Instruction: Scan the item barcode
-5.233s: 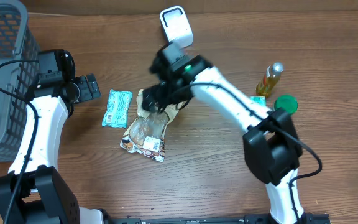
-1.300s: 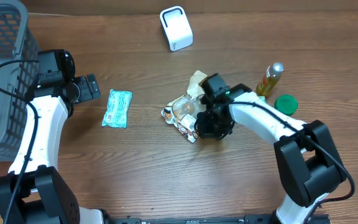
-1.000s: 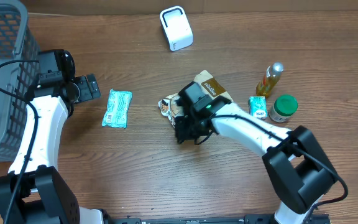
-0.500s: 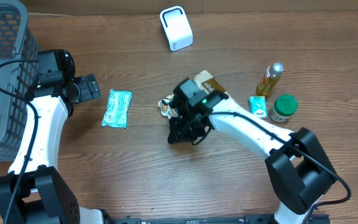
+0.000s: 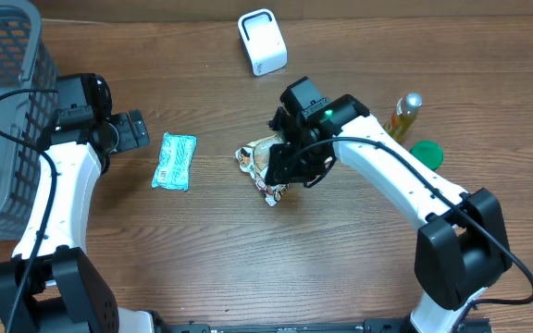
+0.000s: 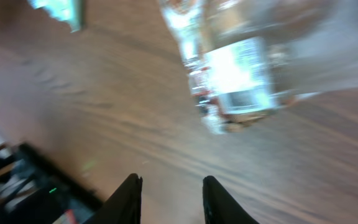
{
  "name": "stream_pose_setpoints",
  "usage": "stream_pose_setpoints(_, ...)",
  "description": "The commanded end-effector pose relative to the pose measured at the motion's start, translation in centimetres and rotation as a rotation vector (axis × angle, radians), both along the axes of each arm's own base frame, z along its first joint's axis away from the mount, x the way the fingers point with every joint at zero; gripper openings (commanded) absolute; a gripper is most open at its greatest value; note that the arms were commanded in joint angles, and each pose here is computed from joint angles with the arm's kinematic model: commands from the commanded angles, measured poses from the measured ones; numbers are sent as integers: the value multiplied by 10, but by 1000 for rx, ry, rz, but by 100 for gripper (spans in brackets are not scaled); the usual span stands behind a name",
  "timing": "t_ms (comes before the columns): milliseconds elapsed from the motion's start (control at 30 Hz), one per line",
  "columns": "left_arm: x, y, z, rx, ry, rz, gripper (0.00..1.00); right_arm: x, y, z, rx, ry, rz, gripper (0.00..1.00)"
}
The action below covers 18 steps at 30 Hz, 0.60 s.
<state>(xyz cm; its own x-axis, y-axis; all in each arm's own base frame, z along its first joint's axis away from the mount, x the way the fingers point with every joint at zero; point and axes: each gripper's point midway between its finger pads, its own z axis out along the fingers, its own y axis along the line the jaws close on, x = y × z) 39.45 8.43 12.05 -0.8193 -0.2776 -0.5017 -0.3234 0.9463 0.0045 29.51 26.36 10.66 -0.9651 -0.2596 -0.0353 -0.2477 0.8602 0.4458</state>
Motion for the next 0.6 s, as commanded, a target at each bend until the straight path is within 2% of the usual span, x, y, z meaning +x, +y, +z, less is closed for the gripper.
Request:
stream_pose_setpoints(0,5,-1,13,15,-31,-14,99,18,-17,-1,-88,-88,-19,35)
stream_pose_setpoints(367,5,-1,13,15,-31,-14,100,28,-17,0,-82,-123,-30,38)
stream_pose_setpoints(567,5,-1,13,15,-31,-14,100,39,-10,4,-51,-172,-35,44)
